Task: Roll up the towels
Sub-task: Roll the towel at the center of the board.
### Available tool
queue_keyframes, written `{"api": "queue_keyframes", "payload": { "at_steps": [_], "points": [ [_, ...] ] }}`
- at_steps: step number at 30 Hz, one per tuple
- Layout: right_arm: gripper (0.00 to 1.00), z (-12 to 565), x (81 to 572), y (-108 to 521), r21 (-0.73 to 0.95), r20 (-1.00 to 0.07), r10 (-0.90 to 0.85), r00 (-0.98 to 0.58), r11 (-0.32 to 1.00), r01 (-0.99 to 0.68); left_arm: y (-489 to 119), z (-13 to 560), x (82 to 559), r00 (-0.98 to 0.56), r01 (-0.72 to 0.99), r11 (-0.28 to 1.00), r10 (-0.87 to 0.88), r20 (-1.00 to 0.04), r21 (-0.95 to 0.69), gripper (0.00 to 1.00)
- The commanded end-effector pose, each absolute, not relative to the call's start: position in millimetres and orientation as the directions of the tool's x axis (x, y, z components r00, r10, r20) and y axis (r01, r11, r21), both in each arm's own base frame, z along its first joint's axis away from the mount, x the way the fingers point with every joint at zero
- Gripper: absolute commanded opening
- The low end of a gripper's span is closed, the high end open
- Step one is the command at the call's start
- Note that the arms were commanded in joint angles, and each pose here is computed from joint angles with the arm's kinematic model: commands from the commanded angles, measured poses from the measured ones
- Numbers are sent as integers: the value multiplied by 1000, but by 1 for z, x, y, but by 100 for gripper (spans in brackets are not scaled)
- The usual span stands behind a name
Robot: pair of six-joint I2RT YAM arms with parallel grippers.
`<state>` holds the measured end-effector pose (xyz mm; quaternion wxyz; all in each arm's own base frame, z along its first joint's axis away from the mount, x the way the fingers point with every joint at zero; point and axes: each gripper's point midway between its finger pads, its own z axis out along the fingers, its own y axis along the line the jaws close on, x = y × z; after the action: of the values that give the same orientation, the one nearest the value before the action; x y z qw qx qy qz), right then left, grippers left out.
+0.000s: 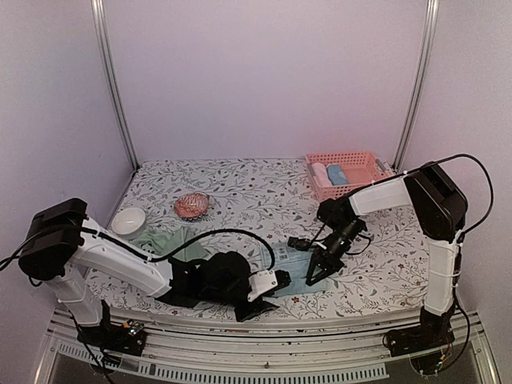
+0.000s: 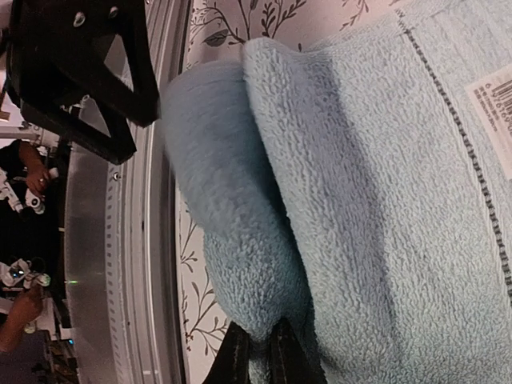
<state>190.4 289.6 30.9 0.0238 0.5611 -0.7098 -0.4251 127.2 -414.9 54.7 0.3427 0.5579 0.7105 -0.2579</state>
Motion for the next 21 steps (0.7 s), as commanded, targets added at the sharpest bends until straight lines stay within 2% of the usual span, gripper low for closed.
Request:
{"api": "queue_keyframes", "payload": {
  "at_steps": [1, 9, 15, 18, 21],
  "points": [
    [3, 24, 175, 281, 782, -300, -842, -449, 53, -621, -439, 80, 141, 131, 925, 201, 625, -770, 321, 42],
    [4, 9, 180, 280, 778, -266, -851, -452, 88, -623, -459, 66, 152, 309, 850, 92, 710, -633, 519, 43],
    [4, 9, 180, 281, 783, -270, -847, -458, 83, -616, -462, 34, 164, 289, 854, 52, 778, -557, 517, 44],
    [4, 6, 179, 281, 787, -266, -847, -461, 85, -611, -460, 10, 178, 250, 843, 70, 827, -504, 534, 41],
    [4, 7, 179, 282, 792, -268, -843, -466, 83, -605, -459, 6, 180, 245, 839, 73, 835, -494, 539, 37]
  ]
}}
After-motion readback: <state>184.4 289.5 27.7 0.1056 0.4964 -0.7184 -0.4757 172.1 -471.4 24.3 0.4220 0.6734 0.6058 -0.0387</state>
